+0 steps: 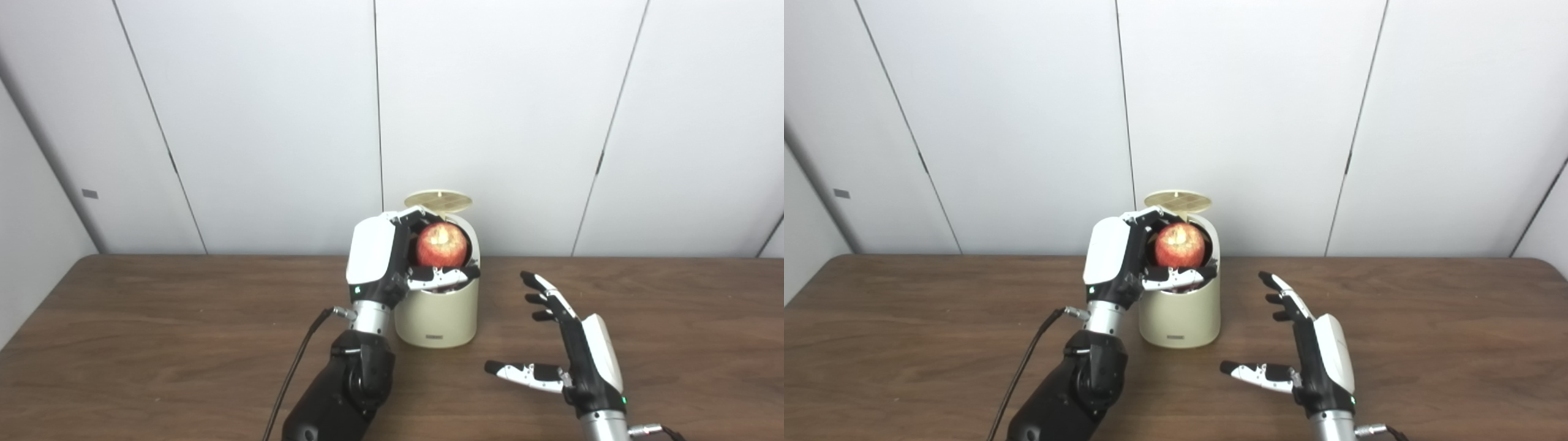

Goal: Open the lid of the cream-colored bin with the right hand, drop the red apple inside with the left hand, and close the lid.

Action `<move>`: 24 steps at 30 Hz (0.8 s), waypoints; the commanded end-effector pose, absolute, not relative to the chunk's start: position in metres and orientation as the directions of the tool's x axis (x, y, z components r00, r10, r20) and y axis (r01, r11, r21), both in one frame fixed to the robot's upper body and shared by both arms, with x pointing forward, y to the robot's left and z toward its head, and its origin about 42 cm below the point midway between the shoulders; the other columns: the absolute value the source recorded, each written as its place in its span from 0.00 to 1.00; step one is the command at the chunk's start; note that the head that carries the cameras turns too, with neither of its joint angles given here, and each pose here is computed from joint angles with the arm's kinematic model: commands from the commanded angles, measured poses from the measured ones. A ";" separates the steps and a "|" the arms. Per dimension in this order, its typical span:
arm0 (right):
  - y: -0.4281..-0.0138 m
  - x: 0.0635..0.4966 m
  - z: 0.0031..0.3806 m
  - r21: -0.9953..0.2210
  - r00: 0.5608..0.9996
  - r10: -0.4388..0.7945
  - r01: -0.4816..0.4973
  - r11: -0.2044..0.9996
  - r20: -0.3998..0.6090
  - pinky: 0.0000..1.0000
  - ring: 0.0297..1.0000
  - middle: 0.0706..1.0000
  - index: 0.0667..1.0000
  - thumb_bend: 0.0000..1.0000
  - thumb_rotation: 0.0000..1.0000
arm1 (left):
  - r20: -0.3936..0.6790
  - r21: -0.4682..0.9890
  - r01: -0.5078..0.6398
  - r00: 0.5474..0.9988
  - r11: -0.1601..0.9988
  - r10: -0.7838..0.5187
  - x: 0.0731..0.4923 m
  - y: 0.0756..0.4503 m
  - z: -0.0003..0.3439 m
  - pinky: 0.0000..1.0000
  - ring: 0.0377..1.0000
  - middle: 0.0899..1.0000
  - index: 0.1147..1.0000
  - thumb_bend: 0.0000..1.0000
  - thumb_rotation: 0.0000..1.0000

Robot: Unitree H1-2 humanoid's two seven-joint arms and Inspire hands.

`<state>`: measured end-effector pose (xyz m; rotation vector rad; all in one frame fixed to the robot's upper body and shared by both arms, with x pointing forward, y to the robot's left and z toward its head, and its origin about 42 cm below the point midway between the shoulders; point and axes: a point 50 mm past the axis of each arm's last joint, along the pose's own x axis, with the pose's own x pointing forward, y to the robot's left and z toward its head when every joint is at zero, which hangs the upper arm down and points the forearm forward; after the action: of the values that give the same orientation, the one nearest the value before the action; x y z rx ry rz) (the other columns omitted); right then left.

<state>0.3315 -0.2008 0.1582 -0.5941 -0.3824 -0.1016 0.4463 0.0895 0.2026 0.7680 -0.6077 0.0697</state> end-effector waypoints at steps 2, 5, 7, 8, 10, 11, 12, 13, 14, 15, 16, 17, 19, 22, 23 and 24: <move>-0.195 0.338 0.182 -0.491 0.885 0.018 0.241 0.837 0.465 0.67 0.77 0.84 0.84 0.78 0.12 | 0.525 0.674 -0.273 0.830 0.686 -0.186 0.451 0.090 0.206 0.73 0.63 0.44 0.45 0.52 0.00; -0.195 0.338 0.182 -0.491 0.885 0.017 0.241 0.837 0.465 0.67 0.77 0.84 0.84 0.78 0.12 | 0.518 0.684 -0.273 0.835 0.676 -0.186 0.451 0.092 0.207 0.73 0.65 0.55 0.44 0.52 0.05; -0.195 0.338 0.182 -0.491 0.885 0.018 0.241 0.837 0.465 0.66 0.76 0.83 0.84 0.78 0.11 | 0.514 0.690 -0.273 0.837 0.670 -0.188 0.451 0.093 0.207 0.73 0.67 0.60 0.55 0.72 0.07; -0.195 0.338 0.182 -0.490 0.885 0.018 0.240 0.838 0.465 0.66 0.76 0.83 0.84 0.78 0.11 | 0.514 0.691 -0.274 0.837 0.669 -0.189 0.451 0.094 0.207 0.73 0.68 0.61 0.59 0.79 0.08; -0.195 0.338 0.183 -0.490 0.886 0.018 0.239 0.838 0.463 0.67 0.77 0.84 0.84 0.78 0.11 | 0.513 0.692 -0.273 0.837 0.668 -0.189 0.451 0.095 0.207 0.74 0.70 0.66 0.65 0.85 0.09; -0.195 0.338 0.183 -0.491 0.887 0.018 0.238 0.838 0.461 0.67 0.77 0.84 0.84 0.78 0.11 | 0.513 0.692 -0.274 0.837 0.668 -0.189 0.451 0.095 0.207 0.74 0.70 0.68 0.66 0.85 0.09; -0.194 0.338 0.183 -0.492 0.888 0.019 0.237 0.838 0.460 0.67 0.77 0.84 0.84 0.78 0.11 | 0.514 0.691 -0.275 0.837 0.669 -0.187 0.451 0.096 0.207 0.74 0.71 0.68 0.67 0.85 0.09; -0.194 0.338 0.183 -0.493 0.888 0.019 0.237 0.837 0.459 0.67 0.77 0.84 0.84 0.78 0.11 | 0.514 0.691 -0.276 0.838 0.668 -0.185 0.451 0.096 0.207 0.74 0.71 0.70 0.67 0.85 0.09; -0.194 0.338 0.184 -0.494 0.889 0.019 0.236 0.837 0.458 0.66 0.76 0.84 0.84 0.78 0.11 | 0.514 0.691 -0.277 0.838 0.668 -0.184 0.452 0.096 0.207 0.75 0.72 0.72 0.68 0.85 0.09; -0.194 0.338 0.184 -0.496 0.888 0.021 0.237 0.835 0.460 0.66 0.76 0.84 0.84 0.78 0.11 | 0.513 0.691 -0.279 0.839 0.667 -0.181 0.452 0.097 0.208 0.75 0.72 0.72 0.68 0.85 0.10; -0.194 0.338 0.183 -0.498 0.887 0.023 0.237 0.834 0.461 0.66 0.76 0.83 0.84 0.78 0.11 | 0.511 0.692 -0.280 0.841 0.665 -0.179 0.452 0.097 0.208 0.75 0.73 0.74 0.69 0.85 0.10; -0.194 0.338 0.183 -0.499 0.887 0.024 0.237 0.834 0.462 0.66 0.76 0.83 0.84 0.78 0.11 | 0.510 0.693 -0.280 0.842 0.664 -0.177 0.452 0.097 0.208 0.75 0.74 0.76 0.70 0.84 0.10; -0.194 0.338 0.183 -0.501 0.888 0.024 0.236 0.833 0.459 0.66 0.76 0.83 0.84 0.78 0.11 | 0.505 0.696 -0.282 0.846 0.661 -0.172 0.451 0.098 0.208 0.76 0.77 0.79 0.71 0.83 0.11; -0.194 0.338 0.183 -0.503 0.890 0.028 0.232 0.832 0.455 0.66 0.76 0.83 0.84 0.79 0.12 | 0.501 0.697 -0.288 0.851 0.657 -0.159 0.451 0.098 0.207 0.77 0.83 0.86 0.75 0.83 0.11; -0.194 0.338 0.183 -0.504 0.890 0.029 0.231 0.832 0.455 0.66 0.76 0.83 0.84 0.79 0.13 | 0.502 0.697 -0.291 0.851 0.655 -0.155 0.451 0.099 0.207 0.77 0.84 0.88 0.76 0.83 0.11; -0.194 0.338 0.183 -0.504 0.889 0.030 0.230 0.833 0.456 0.66 0.76 0.83 0.84 0.79 0.13 | 0.504 0.696 -0.295 0.850 0.655 -0.152 0.451 0.099 0.207 0.77 0.85 0.89 0.76 0.84 0.11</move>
<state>0.3318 -0.1978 0.1608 -0.5903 -0.3862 -0.0972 0.4449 0.0920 0.2026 0.8314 -0.5863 0.0535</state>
